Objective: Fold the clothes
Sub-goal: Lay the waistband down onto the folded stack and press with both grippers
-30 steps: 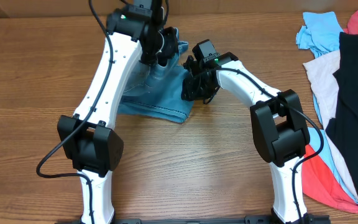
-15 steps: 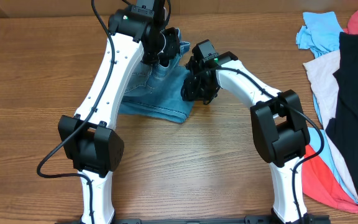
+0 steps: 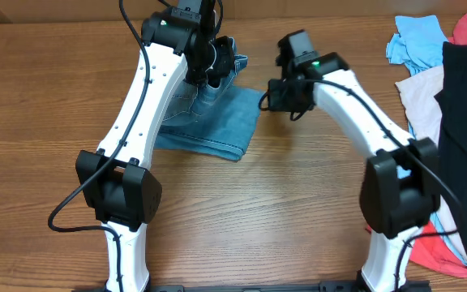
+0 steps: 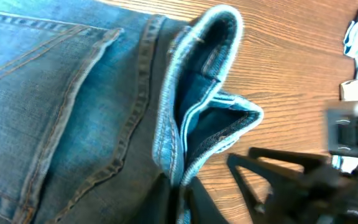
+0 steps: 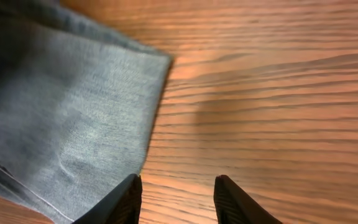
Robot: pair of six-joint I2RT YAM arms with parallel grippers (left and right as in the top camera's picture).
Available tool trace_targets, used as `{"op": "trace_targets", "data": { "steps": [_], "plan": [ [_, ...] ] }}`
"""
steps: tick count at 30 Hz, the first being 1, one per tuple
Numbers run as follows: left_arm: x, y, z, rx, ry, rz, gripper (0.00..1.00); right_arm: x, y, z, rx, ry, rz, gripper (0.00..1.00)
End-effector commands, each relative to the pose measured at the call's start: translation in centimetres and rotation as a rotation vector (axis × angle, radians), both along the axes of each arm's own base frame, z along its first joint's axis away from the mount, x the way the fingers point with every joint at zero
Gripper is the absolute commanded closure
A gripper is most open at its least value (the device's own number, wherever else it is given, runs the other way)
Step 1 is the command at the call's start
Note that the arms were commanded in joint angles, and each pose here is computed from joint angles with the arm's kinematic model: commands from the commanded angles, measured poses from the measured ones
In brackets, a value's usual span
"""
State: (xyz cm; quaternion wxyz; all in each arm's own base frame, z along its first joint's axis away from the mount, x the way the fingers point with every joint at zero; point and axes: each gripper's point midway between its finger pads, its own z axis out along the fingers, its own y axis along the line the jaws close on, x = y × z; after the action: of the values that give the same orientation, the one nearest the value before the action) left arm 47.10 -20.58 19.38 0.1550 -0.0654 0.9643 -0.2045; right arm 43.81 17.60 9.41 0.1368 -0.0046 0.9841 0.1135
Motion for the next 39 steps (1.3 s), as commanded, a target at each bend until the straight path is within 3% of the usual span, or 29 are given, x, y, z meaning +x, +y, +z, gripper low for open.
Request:
{"op": "trace_targets", "data": {
  "steps": [1, 4, 10, 16, 20, 22, 31, 39],
  "plan": [
    [-1.2, -1.6, 2.3, -0.048, -0.029, -0.028, 0.62, 0.3, -0.6, 1.8, -0.002, -0.042, -0.025, 0.58],
    [-1.4, -2.2, 2.4, -0.056, -0.031, -0.043, 0.51, 0.2, -0.7, 1.8, -0.004, -0.038, -0.025, 0.57],
    [-0.6, -1.4, 3.0, -0.051, -0.070, -0.064, 0.55, -0.4, -0.9, 1.5, -0.017, -0.011, -0.015, 0.56],
    [1.0, 4.2, 3.0, 0.025, -0.096, -0.020, 0.54, -2.0, 1.3, 1.7, 0.086, 0.036, 0.119, 0.56],
    [1.7, 11.0, 1.3, 0.244, -0.082, 0.053, 0.53, -3.9, 3.9, 2.2, 0.184, 0.082, 0.218, 0.52],
    [1.7, 13.1, 0.5, 0.291, -0.067, 0.055, 0.53, -4.7, 5.0, 2.3, 0.208, 0.091, 0.262, 0.51],
    [2.1, 16.3, -5.4, 0.295, -0.003, 0.047, 0.57, -6.1, 8.3, 1.7, 0.212, 0.094, 0.343, 0.47],
    [-0.3, 17.1, -12.4, 0.328, 0.105, 0.043, 0.56, -7.6, 9.9, -2.7, 0.180, 0.198, 0.373, 0.47]
  ]
}}
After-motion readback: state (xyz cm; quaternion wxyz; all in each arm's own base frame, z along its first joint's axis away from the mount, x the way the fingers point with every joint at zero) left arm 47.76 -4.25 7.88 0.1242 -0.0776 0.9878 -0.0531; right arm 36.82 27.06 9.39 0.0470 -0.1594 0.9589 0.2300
